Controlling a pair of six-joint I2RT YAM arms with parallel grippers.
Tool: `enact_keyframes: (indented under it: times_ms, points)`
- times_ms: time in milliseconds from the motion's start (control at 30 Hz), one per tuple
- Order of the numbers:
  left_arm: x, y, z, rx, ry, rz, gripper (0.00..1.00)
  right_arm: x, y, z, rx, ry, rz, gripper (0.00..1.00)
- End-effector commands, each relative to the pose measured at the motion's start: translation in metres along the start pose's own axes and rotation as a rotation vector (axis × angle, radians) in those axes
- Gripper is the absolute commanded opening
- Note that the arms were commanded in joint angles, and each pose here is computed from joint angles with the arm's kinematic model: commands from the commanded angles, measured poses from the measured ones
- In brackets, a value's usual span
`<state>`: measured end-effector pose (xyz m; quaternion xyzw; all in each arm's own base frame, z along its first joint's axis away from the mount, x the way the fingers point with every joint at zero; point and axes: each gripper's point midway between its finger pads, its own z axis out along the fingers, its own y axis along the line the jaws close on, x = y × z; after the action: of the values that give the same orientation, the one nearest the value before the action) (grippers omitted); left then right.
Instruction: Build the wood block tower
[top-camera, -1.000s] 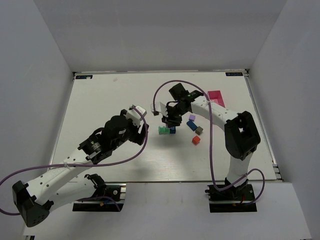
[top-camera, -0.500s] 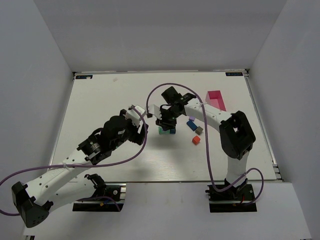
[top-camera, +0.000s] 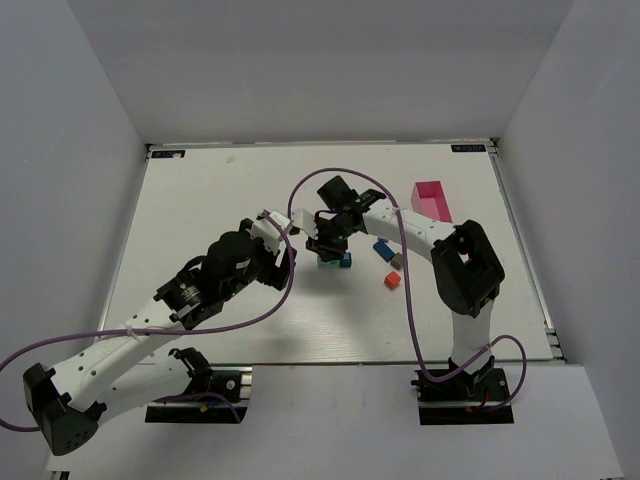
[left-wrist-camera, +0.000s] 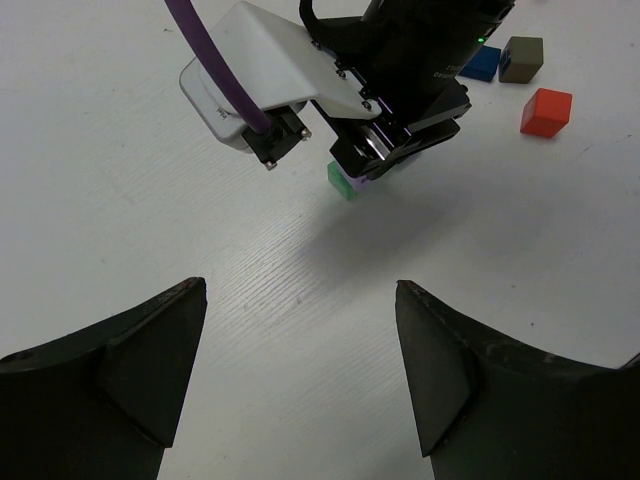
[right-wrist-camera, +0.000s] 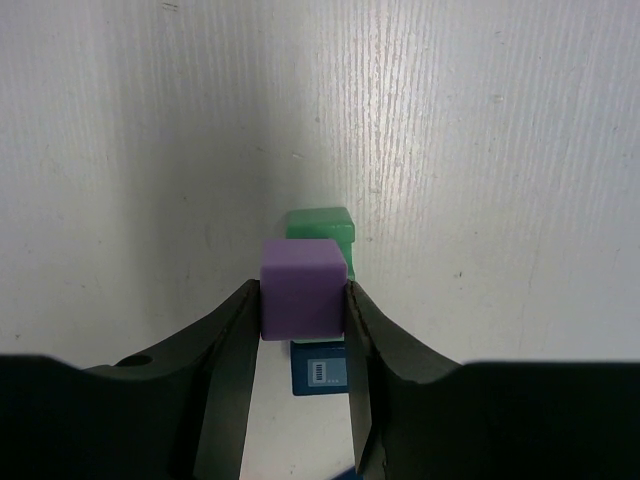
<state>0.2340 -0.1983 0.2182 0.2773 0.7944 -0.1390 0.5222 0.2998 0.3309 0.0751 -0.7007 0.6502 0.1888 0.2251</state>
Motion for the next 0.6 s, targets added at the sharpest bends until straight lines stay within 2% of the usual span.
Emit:
enact_keyframes:
  times_ms: [0,567]
  points:
    - [-0.0072,0.0037,-0.0036,-0.012,-0.033,-0.005,0.86,-0.0164,-0.0115,-0.0054,0.047,-0.031,-0.007,0.0]
    - [-0.0031,0.0036,-0.0026,-0.012,-0.024,-0.003,0.86,-0.0159,-0.0149,-0.0009,0.044,-0.018,-0.036,0.02]
